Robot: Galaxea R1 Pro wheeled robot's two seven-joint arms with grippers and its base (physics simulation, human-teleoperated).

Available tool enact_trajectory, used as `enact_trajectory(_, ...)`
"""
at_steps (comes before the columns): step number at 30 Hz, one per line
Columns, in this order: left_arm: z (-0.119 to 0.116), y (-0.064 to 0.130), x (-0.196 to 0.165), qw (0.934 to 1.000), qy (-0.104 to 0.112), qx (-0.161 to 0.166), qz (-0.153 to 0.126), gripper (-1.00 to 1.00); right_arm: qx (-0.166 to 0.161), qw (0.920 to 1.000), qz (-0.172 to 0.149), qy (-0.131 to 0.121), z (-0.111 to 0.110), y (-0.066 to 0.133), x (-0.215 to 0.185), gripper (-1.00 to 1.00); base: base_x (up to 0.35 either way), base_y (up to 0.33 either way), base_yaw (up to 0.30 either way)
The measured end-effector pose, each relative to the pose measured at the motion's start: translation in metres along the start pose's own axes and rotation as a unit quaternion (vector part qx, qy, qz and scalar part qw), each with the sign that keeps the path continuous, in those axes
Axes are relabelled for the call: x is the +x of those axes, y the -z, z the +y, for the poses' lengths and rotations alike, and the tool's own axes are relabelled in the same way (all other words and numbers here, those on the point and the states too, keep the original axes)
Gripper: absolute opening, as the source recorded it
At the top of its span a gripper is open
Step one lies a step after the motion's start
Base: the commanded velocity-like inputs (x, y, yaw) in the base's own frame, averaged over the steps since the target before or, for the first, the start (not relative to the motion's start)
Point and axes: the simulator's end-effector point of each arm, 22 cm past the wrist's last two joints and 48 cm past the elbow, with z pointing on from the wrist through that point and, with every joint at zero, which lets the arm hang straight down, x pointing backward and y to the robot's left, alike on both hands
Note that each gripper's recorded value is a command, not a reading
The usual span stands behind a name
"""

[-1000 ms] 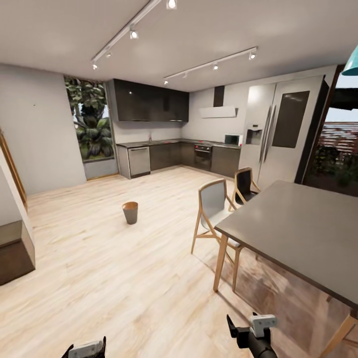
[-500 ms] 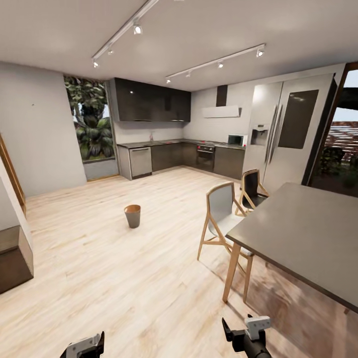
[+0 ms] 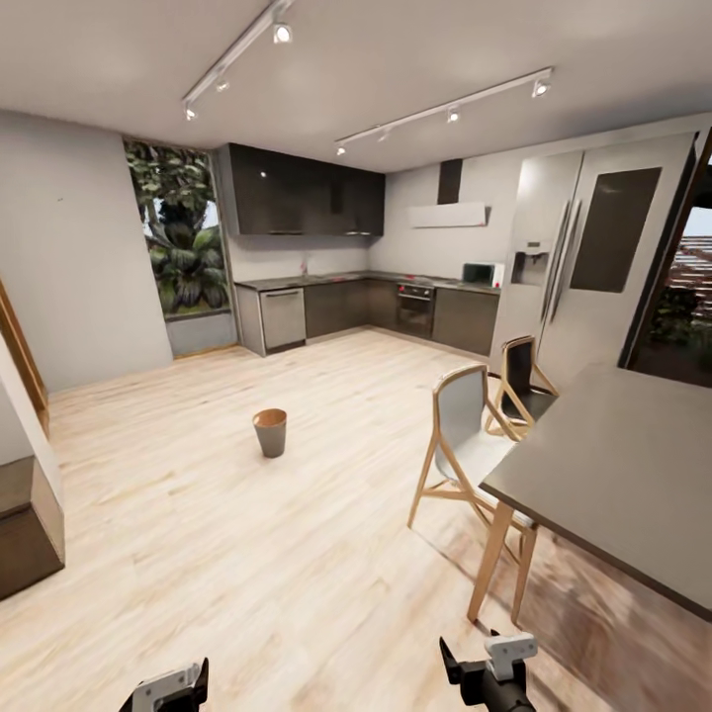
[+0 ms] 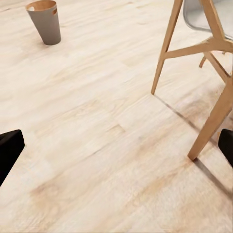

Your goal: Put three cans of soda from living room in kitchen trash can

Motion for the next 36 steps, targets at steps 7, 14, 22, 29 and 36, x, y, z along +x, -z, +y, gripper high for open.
enact_trajectory(7, 0.001, 0.0, 0.005, 1.0, -0.002, -0.003, 0.005, 1.0, -0.005, 0.9999, 0.009, 0.001, 0.004, -0.001, 0.008, 1.0, 0.275, 0.199, 0.0)
enact_trajectory(14, 0.002, 0.0, 0.009, 0.9999, -0.004, -0.004, 0.011, 1.0, -0.006, 0.9999, 0.015, 0.001, 0.006, -0.001, 0.014, 1.0, 0.275, 0.199, 0.0)
enact_trajectory(22, 0.002, 0.0, 0.014, 0.9999, -0.006, -0.004, 0.015, 1.0, -0.006, 0.9997, 0.022, 0.0, 0.006, -0.002, 0.019, 1.0, 0.286, 0.182, 0.0)
enact_trajectory(29, 0.003, 0.0, 0.019, 0.9997, -0.008, -0.004, 0.022, 1.0, -0.006, 0.9996, 0.027, -0.001, 0.006, -0.002, 0.024, 1.0, 0.297, 0.161, 0.0)
enact_trajectory(36, 0.004, 0.0, 0.023, 0.9996, -0.009, -0.004, 0.027, 1.0, -0.007, 0.9995, 0.032, -0.002, 0.006, -0.002, 0.029, 1.0, 0.299, 0.157, 0.0)
